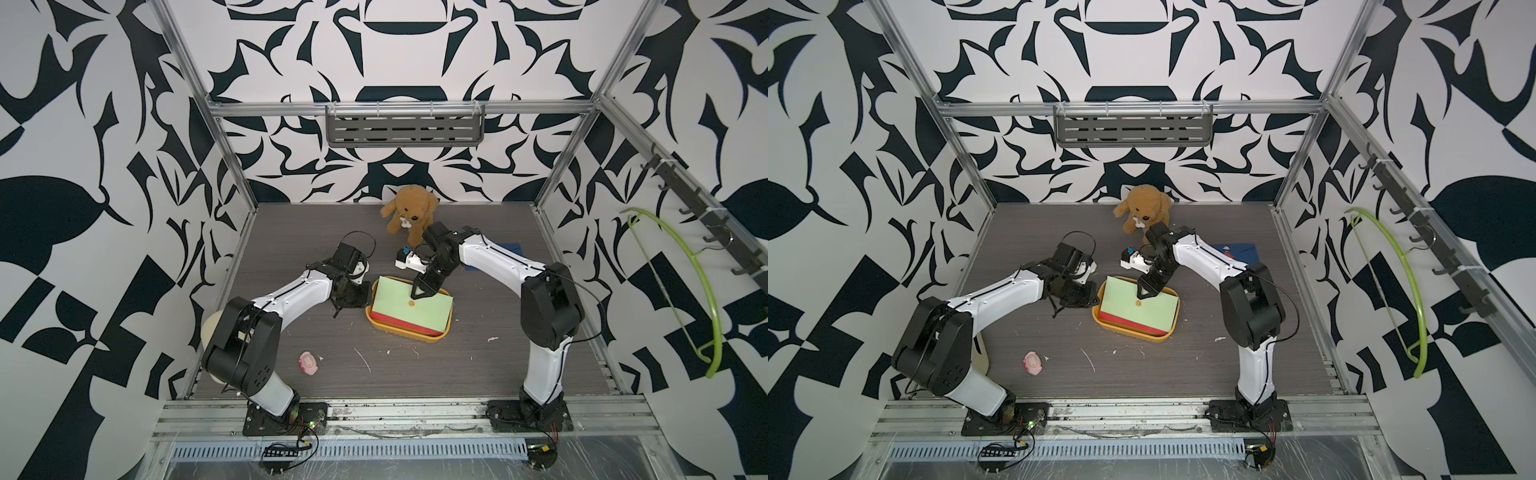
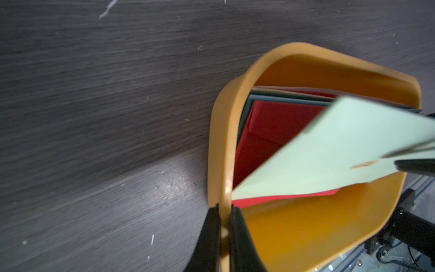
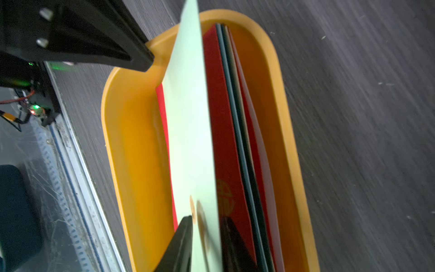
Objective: Put the sealed envelopes into the storage box
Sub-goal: Place the envelope in the storage box.
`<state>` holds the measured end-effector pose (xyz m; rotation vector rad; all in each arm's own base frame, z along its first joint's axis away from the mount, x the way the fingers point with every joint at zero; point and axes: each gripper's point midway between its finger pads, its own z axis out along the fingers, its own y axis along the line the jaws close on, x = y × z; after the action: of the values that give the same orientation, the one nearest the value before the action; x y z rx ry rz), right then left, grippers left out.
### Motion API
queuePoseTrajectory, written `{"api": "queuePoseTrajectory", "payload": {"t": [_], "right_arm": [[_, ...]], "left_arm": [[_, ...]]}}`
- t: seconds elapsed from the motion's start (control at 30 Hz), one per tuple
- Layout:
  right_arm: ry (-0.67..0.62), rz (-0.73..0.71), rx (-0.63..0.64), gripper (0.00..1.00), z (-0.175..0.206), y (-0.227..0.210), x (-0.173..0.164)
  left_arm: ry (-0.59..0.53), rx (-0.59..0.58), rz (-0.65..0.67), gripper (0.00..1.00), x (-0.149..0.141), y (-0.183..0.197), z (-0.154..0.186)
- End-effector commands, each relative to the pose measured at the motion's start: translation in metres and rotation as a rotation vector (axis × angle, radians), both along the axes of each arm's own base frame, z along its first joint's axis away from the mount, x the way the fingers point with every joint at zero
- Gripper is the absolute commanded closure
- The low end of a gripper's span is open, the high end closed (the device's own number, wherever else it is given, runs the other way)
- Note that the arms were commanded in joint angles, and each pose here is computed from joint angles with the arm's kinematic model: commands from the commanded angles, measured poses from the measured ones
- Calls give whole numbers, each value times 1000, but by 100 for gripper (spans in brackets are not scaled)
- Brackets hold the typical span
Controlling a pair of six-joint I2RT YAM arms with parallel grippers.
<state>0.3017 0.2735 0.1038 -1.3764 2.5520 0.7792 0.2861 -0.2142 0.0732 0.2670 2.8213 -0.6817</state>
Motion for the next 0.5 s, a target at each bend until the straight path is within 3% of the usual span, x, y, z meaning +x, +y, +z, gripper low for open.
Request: {"api": "queuePoseTrajectory", "payload": {"t": [0.0,0.13,0.3,0.47], "right_arm": [[-40,1,1,66,16,-1,1],[-27,0,3,71,13,0,1],[-37,-1,7,89,14,-1,0],[-28,12,8,93,6,-1,-2]], "left_arm": [[-25,-59,31,100,4,-4,10],[-24,-59,39,100,5,-3,10],[-27,-56,91,100,9,5,8],[-33,-103,133,100,14,10,13]]}}
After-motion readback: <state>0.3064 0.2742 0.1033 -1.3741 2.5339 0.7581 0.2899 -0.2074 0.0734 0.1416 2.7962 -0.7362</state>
